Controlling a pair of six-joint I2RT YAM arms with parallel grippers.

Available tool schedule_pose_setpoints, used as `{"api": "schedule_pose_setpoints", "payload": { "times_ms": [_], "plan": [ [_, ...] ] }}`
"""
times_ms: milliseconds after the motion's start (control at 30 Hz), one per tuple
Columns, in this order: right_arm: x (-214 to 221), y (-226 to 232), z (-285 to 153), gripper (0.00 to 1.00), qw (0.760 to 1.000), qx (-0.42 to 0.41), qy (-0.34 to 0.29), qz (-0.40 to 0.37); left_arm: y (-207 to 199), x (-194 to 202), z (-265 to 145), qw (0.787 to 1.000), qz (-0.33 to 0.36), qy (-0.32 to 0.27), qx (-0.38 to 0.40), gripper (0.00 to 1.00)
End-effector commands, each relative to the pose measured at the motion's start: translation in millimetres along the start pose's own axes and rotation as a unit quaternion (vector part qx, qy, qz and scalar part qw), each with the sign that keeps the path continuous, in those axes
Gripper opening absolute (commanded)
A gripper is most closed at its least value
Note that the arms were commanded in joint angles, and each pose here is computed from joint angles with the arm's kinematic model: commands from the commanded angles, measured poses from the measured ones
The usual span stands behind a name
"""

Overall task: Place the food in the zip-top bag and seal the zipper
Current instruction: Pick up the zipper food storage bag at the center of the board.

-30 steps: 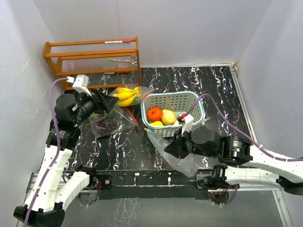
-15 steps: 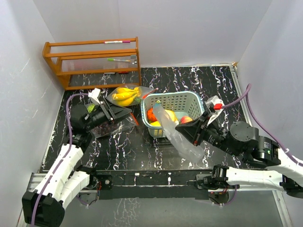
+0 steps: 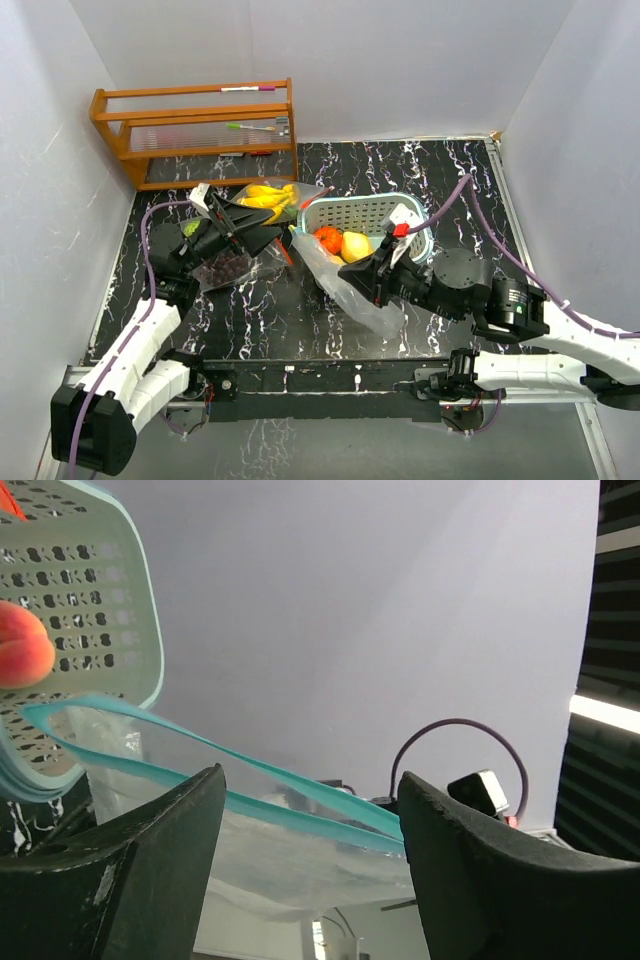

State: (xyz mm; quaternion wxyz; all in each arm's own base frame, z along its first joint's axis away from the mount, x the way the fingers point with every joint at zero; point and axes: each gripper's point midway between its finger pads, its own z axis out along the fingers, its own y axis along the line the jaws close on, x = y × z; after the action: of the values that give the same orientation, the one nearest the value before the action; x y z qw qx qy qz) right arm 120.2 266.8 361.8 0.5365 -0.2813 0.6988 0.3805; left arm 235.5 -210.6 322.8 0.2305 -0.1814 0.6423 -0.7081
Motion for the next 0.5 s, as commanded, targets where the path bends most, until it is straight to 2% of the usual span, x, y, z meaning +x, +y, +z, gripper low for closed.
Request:
{"api": "schedule_pose_setpoints", "payload": {
  "times_ms": [0,467],
  "plan": [
    [-41.1,14.6,-3.3,0.08,0.997,-0.033,-0.067,-0.007,-17.3,3.8,1.6,0.999,-0.043,0.01,0.022,0.68],
    [-45.5,22.3,6.8,0.08,0.996,-0.048,-0.072,-0.037,0.9,13.9,4.6,0.996,-0.079,0.042,-0.011,0.7]
  ]
}}
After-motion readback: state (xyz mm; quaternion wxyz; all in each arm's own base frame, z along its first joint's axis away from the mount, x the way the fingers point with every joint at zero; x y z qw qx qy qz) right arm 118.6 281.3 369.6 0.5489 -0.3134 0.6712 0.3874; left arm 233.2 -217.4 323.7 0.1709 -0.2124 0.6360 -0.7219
